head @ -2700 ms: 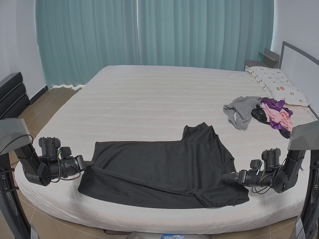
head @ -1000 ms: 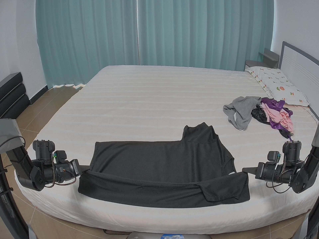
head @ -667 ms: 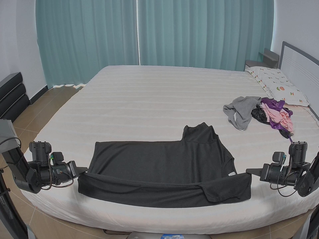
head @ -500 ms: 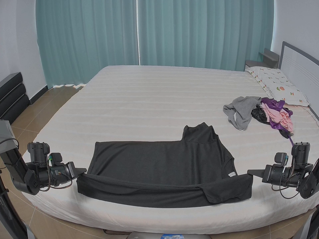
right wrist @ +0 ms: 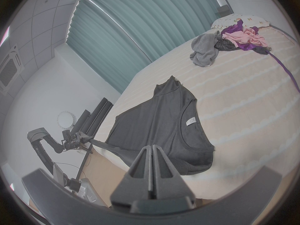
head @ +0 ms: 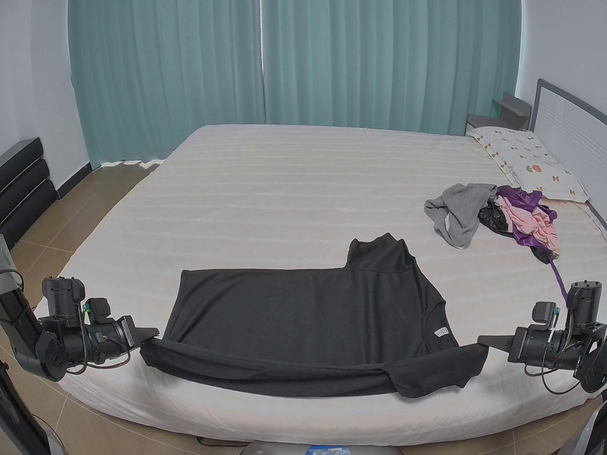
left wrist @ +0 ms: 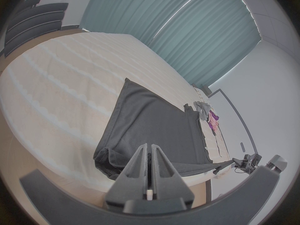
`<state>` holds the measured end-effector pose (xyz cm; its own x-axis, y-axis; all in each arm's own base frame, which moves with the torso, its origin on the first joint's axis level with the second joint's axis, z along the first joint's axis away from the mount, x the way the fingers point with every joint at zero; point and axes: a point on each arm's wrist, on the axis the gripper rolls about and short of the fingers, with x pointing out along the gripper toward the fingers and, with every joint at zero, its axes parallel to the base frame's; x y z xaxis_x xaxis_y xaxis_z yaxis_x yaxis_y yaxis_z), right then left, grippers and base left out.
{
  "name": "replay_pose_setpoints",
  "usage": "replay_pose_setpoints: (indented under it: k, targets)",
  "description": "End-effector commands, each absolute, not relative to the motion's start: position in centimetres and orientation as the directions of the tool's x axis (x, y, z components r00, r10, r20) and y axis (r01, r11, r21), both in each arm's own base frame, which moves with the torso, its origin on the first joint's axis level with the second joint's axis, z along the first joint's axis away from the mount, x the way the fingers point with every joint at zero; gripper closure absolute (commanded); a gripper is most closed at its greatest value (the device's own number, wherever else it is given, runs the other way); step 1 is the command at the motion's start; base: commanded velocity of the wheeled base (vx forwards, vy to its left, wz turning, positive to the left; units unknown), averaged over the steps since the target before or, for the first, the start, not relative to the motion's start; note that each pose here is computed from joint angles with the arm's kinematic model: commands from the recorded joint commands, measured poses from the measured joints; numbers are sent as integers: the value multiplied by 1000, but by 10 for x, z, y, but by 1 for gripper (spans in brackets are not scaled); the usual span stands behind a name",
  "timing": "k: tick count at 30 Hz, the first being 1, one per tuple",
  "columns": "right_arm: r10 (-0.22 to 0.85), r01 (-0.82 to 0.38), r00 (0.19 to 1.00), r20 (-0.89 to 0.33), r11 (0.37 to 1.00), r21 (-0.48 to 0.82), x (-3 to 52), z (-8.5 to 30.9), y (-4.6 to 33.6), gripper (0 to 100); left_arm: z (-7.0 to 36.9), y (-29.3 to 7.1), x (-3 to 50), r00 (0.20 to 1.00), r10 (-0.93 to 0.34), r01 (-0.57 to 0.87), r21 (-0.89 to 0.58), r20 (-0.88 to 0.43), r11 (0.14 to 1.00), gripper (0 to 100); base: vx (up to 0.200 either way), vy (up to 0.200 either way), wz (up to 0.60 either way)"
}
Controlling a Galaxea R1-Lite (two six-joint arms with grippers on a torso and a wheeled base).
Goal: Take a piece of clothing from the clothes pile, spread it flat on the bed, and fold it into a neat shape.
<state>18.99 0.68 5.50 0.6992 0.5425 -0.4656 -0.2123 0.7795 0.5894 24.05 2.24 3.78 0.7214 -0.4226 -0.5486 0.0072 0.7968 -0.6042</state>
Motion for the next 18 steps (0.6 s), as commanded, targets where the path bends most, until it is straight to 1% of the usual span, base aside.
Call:
replay_pose_setpoints:
  k: [1,10,18]
  targets:
    - [542,-231,715,-442,780,582,179,63,7,100,43,27,234,740,-403,-4,-602,-539,798,100,0,0,0]
    - [537,-214,709,-457,781,587,171,62,7,100,40,26,217,722,-392,-39,-599,-570,800,100,0,0,0]
    - [536,-179,678,-502,784,595,165,58,7,100,35,25,212,702,-392,-67,-602,-595,796,100,0,0,0]
